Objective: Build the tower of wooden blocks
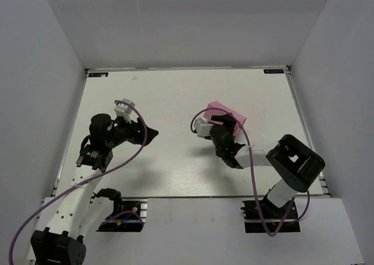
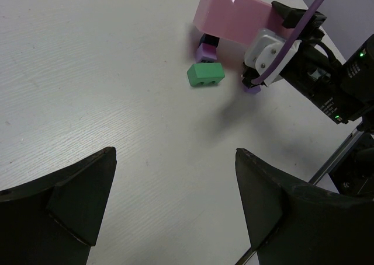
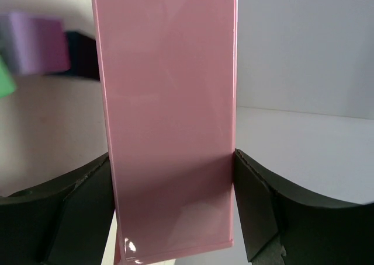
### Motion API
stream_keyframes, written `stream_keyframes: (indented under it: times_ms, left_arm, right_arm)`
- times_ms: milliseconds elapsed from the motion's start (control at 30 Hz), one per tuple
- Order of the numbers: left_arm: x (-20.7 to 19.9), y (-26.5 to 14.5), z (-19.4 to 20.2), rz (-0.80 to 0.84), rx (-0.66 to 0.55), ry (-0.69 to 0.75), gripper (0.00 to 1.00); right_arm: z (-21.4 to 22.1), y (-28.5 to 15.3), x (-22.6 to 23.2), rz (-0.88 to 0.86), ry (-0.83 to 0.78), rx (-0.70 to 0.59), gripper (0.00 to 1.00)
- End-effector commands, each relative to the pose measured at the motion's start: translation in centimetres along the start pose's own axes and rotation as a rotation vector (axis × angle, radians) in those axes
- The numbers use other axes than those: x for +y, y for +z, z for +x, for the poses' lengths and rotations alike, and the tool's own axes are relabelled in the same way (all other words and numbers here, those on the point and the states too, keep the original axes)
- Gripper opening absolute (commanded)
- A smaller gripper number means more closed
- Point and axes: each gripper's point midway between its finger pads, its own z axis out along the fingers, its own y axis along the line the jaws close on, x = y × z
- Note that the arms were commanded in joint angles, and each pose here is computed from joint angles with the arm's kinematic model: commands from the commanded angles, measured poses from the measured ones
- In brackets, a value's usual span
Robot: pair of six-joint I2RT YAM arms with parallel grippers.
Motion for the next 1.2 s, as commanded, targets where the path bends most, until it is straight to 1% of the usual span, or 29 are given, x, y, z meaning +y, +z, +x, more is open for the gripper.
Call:
stream_keyframes:
  times_ms: [0, 33, 67, 100, 167, 200, 233, 267, 300, 333, 367, 400, 533, 633, 667, 733, 800, 900, 933, 967, 1000, 1033, 1100, 1133, 1167]
  left_arm:
    - [-0.9, -0.4, -1.9, 0.026, -0.049, 0.043, 0.93]
    - [-0.9, -0.4, -1.9, 0.026, -0.049, 0.043, 0.93]
    - [-0.9, -0.4, -1.9, 0.026, -0.049, 0.043, 0.93]
    - [-0.9, -0.4, -1.9, 0.026, -0.049, 0.043, 0.93]
    - [-0.9, -0.4, -1.9, 0.026, -0.049, 0.043, 0.93]
    - [-0.9, -0.4, -1.9, 0.026, -0.049, 0.043, 0.93]
    - [-0.9, -0.4, -1.9, 0.026, -0.049, 0.043, 0.93]
    - [-0.9, -0.4, -1.9, 0.026, -0.049, 0.043, 0.93]
    - [-0.9, -0.4, -1.9, 0.026, -0.049, 0.043, 0.93]
    - [-0.9, -0.4, -1.9, 0.026, -0.049, 0.043, 0.93]
    - [-0.9, -0.4, -1.9, 0.026, -0.049, 0.043, 0.93]
    - [-0.7, -0.4, -1.9, 0.017, -0.051, 0.043, 0.93]
    - [-0.7, -0.4, -1.9, 0.017, -0.051, 0.043, 0.93]
    - [-0.7, -0.4, -1.9, 0.017, -0.051, 0.043, 0.93]
    - [-0.7, -0.4, -1.9, 0.017, -0.051, 0.043, 0.93]
    - [-0.7, -0.4, -1.9, 0.017, -0.051, 0.043, 0.93]
    - [-0.6, -0.3, -1.5, 0.015, -0.043, 0.038, 0.93]
    - [-0.6, -0.3, -1.5, 0.015, -0.043, 0.038, 0.93]
    - [-0.6, -0.3, -1.5, 0.015, -0.043, 0.038, 0.93]
    - [-0.6, -0.3, -1.5, 0.015, -0.043, 0.038, 0.93]
    - [-0.6, -0.3, -1.5, 0.015, -0.043, 0.038, 0.93]
    - [-0.6, -0.3, -1.5, 0.015, -0.043, 0.038, 0.93]
    - [-0.7, -0.5, -1.7, 0.017, -0.051, 0.043, 0.93]
    - [-0.7, -0.5, -1.7, 0.017, -0.051, 0.043, 0.93]
    - [-0.7, -0.5, -1.7, 0.017, -0.051, 0.043, 0.93]
  right_arm:
    - [0.5, 0.0, 1.1, -0.027, -0.071, 0.024, 0.00]
    - [-0.3, 0.4, 1.5, -0.080, -0.047, 0.025, 0.00]
    - [-0.1, 0.1, 3.5, -0.161, 0.008, 0.036, 0.00]
    - [-0.3, 0.2, 3.8, -0.170, 0.008, 0.032, 0.00]
    - [-1.0, 0.3, 3.0, -0.125, 0.027, 0.012, 0.00]
    - [-1.9, 0.7, 2.2, -0.132, 0.067, -0.013, 0.00]
    - [-1.0, 0.2, 3.8, -0.219, 0.055, 0.027, 0.00]
    - [-1.3, 0.4, 3.6, -0.223, 0.088, 0.020, 0.00]
    - [-1.1, 0.3, 3.2, -0.197, 0.098, 0.027, 0.00]
    - [-2.3, 0.9, 1.0, -0.092, 0.141, -0.020, 0.00]
    - [-2.0, 1.0, 0.3, -0.050, 0.139, -0.015, 0.00]
    - [-1.0, 0.8, -0.6, -0.002, 0.095, 0.021, 0.00]
    - [-1.2, 0.6, -3.4, 0.082, 0.190, 0.005, 0.00]
    - [-0.3, 0.9, -3.6, 0.099, 0.156, 0.037, 0.00]
    - [-0.5, 1.1, -2.9, 0.068, 0.160, 0.028, 0.00]
    - [0.3, 1.3, -1.3, 0.006, 0.162, 0.063, 0.00]
    - [0.2, 1.5, -1.9, 0.017, 0.181, 0.066, 0.00]
    - [0.6, 1.9, -4.1, 0.043, 0.244, 0.081, 0.00]
    - [1.1, 2.1, -4.9, 0.046, 0.299, 0.092, 0.00]
    - [0.6, 2.6, -6.1, 0.016, 0.374, 0.069, 0.00]
    - [1.2, 2.5, -5.7, -0.019, 0.404, 0.089, 0.00]
    - [1.8, 2.7, -6.8, -0.022, 0.442, 0.087, 0.00]
    - [2.5, 3.0, -7.6, -0.053, 0.512, 0.101, 0.00]
    - [3.6, 3.3, -7.9, -0.057, 0.534, 0.122, 0.00]
    - [3.6, 3.6, -8.1, -0.095, 0.597, 0.110, 0.00]
